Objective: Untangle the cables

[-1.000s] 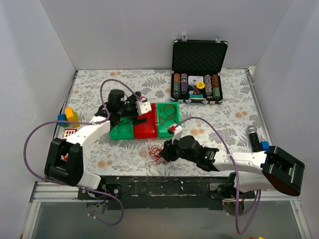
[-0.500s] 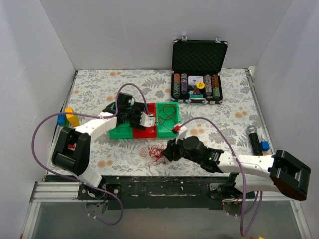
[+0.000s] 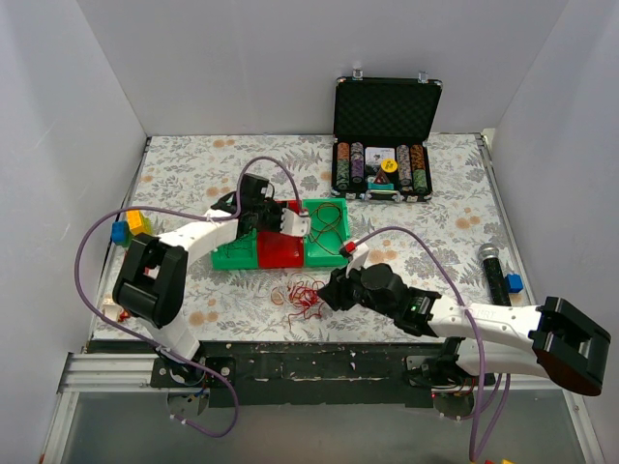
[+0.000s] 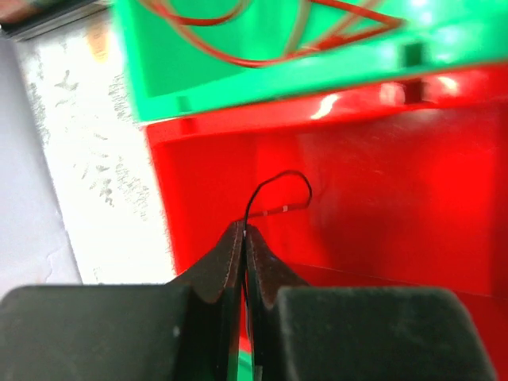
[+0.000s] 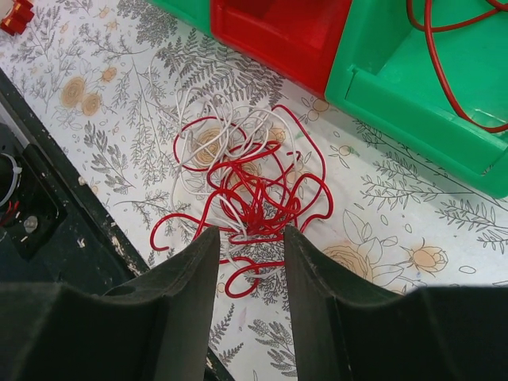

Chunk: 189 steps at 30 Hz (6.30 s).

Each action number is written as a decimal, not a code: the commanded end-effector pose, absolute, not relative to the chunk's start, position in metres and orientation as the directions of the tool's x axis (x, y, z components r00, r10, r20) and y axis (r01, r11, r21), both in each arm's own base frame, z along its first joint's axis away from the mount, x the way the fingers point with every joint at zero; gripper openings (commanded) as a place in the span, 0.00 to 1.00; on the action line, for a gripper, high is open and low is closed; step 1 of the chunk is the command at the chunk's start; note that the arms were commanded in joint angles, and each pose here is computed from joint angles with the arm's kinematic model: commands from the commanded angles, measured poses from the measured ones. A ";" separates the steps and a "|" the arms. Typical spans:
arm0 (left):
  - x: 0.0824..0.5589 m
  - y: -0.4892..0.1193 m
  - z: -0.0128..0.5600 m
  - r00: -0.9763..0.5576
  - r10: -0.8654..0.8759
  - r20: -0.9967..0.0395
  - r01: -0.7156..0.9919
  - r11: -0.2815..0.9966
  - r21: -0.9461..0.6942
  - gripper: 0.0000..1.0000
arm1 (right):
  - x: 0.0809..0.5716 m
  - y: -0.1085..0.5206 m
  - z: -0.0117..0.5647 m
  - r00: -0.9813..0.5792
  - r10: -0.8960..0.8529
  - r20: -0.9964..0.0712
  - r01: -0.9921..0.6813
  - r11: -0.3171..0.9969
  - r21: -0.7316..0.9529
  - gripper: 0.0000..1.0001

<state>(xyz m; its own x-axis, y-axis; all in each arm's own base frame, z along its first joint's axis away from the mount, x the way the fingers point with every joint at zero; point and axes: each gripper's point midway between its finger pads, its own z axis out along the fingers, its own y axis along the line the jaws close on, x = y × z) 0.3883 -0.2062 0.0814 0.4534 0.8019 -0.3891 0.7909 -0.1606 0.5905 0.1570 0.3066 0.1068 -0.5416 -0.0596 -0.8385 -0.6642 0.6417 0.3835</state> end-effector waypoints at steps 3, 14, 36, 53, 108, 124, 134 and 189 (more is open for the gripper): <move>0.423 -0.214 0.182 0.256 0.729 -0.635 0.747 0.268 0.608 0.00 | 0.159 0.304 0.112 -0.540 -0.027 -0.841 -0.656 0.639 0.401 0.45; 0.385 -0.111 0.193 0.029 0.667 -0.744 0.556 0.608 0.567 0.00 | 0.158 0.305 0.116 -0.537 -0.010 -0.843 -0.659 0.629 0.413 0.44; 0.401 -0.099 0.101 -0.173 0.740 -0.650 0.582 0.609 0.538 0.35 | 0.161 0.311 0.127 -0.539 0.002 -0.842 -0.655 0.628 0.421 0.43; 0.369 -0.100 0.222 -0.076 0.658 -0.749 0.540 0.658 0.524 0.98 | 0.168 0.342 0.116 -0.513 -0.132 -0.848 -0.735 0.578 0.355 0.63; 0.171 -0.195 0.046 0.340 0.596 -0.728 0.908 -0.007 0.419 0.00 | 0.206 0.202 0.511 0.214 0.217 -0.952 -0.570 0.820 0.059 0.01; 0.154 -0.169 0.021 0.457 0.646 -0.611 0.855 -0.130 0.502 0.00 | 0.211 0.153 0.638 0.503 0.235 -0.832 -0.375 0.926 0.034 0.01; 0.155 -0.156 0.017 0.490 0.675 -0.553 0.817 -0.134 0.560 0.00 | 0.216 0.117 0.656 0.561 0.141 -0.816 -0.187 0.982 0.041 0.01; 0.170 -0.110 0.037 0.330 0.862 -0.386 0.849 -0.092 0.520 0.00 | 0.217 0.110 0.748 0.776 -0.020 -0.630 0.082 0.994 0.070 0.01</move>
